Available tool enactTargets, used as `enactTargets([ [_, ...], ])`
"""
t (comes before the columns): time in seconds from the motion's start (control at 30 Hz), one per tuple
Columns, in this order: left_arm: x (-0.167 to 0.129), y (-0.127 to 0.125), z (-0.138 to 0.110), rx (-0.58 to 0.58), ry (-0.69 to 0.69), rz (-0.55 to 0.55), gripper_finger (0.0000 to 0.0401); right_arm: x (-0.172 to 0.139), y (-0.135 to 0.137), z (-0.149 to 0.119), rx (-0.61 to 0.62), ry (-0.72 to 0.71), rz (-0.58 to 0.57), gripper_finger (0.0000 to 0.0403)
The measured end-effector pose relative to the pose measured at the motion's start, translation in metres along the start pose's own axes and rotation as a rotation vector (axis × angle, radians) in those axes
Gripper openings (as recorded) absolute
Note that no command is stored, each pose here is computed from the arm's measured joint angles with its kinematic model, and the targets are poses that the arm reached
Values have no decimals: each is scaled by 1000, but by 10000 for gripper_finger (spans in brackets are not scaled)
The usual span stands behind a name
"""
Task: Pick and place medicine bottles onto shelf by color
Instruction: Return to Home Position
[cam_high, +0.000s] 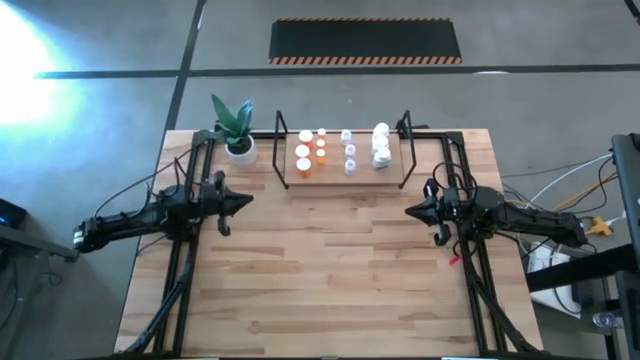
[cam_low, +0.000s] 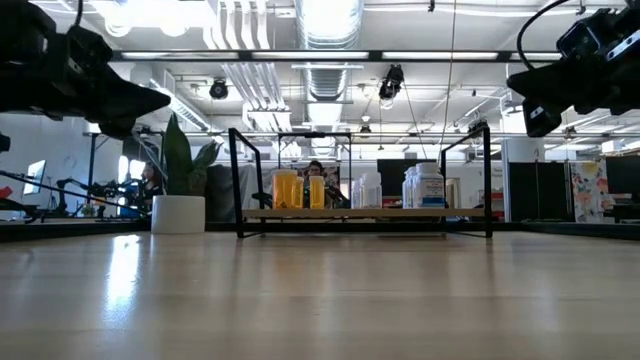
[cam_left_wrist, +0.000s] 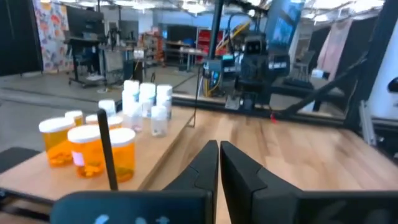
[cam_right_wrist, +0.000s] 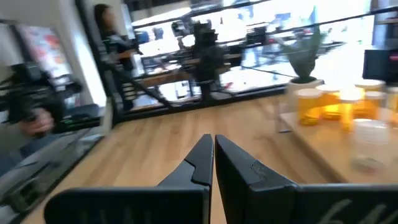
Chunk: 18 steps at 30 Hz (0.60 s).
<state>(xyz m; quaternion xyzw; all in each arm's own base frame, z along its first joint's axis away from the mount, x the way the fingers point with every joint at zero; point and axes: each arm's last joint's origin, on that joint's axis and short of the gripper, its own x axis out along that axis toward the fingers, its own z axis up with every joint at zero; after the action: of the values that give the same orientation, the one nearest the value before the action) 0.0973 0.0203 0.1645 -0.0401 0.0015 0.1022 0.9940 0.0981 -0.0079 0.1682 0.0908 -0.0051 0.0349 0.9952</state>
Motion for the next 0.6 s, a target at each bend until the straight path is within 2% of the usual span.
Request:
enactTargets([
  [0.23,6,0,-9,29,102,6,0,0,-4,0,-35,-11,-135,8],
  [0.6,13,1,-18,10,205,16,0,0,-4,0,-38,-14,-133,9],
])
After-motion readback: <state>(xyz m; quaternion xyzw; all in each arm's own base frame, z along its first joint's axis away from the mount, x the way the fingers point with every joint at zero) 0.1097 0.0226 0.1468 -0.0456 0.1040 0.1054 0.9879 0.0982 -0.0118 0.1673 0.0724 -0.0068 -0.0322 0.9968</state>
